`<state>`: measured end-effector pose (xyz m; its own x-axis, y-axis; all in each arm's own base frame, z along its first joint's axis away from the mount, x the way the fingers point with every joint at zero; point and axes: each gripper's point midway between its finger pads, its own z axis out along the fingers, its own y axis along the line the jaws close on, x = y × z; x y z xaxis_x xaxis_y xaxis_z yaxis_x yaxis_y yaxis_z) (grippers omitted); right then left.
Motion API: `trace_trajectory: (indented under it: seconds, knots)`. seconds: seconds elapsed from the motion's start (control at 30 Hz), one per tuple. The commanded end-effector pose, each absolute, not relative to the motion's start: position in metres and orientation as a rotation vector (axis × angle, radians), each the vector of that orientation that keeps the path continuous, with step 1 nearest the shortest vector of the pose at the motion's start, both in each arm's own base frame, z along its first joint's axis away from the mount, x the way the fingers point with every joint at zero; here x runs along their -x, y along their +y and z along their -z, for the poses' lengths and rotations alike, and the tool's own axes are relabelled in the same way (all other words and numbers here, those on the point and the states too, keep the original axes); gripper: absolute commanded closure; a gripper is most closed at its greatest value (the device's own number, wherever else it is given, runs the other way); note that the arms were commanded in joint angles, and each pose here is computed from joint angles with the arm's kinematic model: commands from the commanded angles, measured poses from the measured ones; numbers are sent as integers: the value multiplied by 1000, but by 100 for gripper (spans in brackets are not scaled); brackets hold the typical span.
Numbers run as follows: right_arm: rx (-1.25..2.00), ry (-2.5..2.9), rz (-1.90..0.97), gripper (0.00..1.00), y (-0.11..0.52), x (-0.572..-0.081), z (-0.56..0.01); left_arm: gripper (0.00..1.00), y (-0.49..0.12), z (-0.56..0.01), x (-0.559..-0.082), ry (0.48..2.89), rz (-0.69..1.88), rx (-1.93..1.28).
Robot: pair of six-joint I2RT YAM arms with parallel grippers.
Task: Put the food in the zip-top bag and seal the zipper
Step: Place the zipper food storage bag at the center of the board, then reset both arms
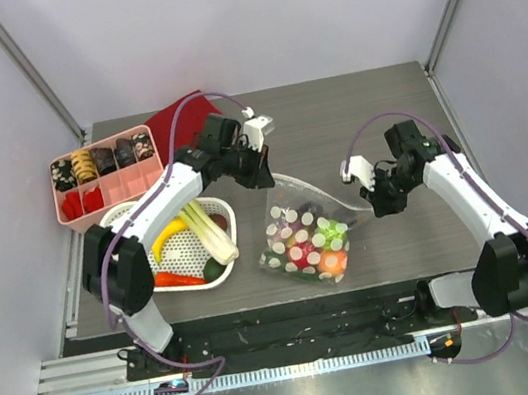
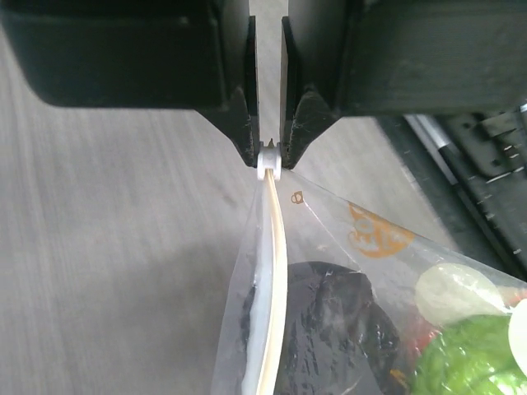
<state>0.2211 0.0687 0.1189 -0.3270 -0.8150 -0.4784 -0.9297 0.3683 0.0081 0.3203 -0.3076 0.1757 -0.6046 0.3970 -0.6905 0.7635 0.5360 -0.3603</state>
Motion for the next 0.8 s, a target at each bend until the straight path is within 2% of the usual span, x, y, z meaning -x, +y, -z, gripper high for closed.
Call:
trace_trajectory:
  seconds: [0.0,0.1,0.13,0.17,0.23,0.27,0.3,0.33,0.37,0.4,0.53,0.6,0.77]
  knots:
    - [1493,2097,-272,94,74,-284,-137,99,-314,-187,-354,2197,822,-842]
    - [1451,2124,-313,83,80,-301,-140,73,-306,-176,-355,2238,780,-834]
    - [1449,2135,-339,78,81,-300,-140,58,-304,-177,-355,2240,777,-838]
    - [1437,2137,-352,68,84,-303,-143,51,-301,-178,-354,2247,777,-837]
    - [1417,2145,-379,57,86,-299,-146,33,-290,-186,-360,2236,766,-808]
    - [1387,2138,-385,45,88,-297,-154,29,-285,-198,-362,2216,760,-796]
    - [1369,2136,-393,40,90,-295,-157,24,-282,-205,-364,2201,759,-788]
    - [1352,2133,-400,36,91,-294,-161,15,-272,-213,-369,2186,750,-772]
    - [1325,2122,-414,32,94,-292,-167,0,-269,-231,-370,2150,748,-770]
    - [1275,2116,-422,23,96,-290,-177,0,-261,-238,-368,2153,741,-764]
    - [1064,2104,-479,14,101,-288,-210,0,-229,-264,-365,2200,712,-712]
    - [953,2080,-499,6,101,-293,-226,0,-210,-281,-367,2222,701,-664]
    - [551,2124,-590,4,87,-296,-246,0,-157,-288,-349,2344,628,-499]
